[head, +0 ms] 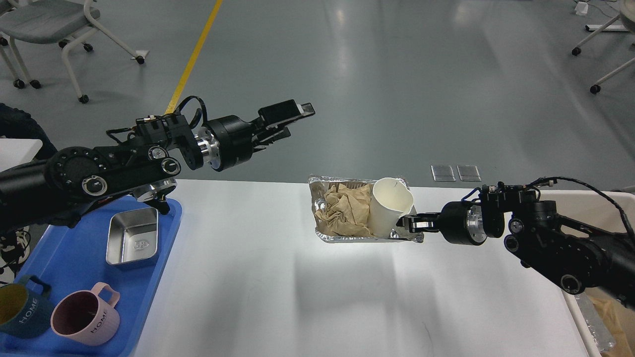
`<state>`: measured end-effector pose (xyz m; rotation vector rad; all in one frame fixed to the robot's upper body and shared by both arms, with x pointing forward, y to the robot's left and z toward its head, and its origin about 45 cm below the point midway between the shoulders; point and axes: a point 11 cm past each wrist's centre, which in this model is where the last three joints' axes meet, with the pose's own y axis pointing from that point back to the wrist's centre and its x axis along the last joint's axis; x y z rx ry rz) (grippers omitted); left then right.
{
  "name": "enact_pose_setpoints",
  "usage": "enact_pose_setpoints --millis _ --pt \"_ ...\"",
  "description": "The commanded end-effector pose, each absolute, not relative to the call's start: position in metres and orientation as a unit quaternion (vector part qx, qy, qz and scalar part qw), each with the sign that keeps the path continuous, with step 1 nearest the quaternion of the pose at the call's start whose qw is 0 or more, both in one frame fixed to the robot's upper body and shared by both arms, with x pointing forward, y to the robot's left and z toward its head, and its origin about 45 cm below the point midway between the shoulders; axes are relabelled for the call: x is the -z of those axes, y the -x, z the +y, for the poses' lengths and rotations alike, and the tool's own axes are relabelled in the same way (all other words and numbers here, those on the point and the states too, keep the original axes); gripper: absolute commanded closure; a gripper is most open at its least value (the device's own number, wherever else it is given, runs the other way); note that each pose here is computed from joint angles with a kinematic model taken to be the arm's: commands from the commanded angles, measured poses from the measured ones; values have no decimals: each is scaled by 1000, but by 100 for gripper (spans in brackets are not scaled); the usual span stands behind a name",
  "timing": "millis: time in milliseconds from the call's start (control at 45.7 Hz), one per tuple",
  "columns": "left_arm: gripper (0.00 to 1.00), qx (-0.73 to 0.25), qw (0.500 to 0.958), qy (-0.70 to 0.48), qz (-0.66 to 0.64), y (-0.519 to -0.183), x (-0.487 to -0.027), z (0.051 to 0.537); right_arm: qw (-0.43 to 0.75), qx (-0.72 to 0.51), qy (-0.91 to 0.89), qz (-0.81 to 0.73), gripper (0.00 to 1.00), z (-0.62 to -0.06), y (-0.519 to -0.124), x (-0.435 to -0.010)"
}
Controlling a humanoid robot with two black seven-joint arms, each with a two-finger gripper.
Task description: Tidy desktop
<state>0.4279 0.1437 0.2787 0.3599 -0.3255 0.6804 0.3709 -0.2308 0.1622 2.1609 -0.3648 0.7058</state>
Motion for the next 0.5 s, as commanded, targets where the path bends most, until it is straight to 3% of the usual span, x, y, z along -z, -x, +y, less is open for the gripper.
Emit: enact_pose_setpoints --millis 0,219,481 --pt "4 -394 907 -115 -99 -428 -269 162 415 -267 -853 -172 100 -255 -372 -165" --pt "4 -469 883 -15 10 -419 -243 176 448 -239 -829 -236 100 -330 -370 -179" --pt "4 -550 822 83 125 -403 -207 205 460 -173 -806 -329 100 -416 -351 -200"
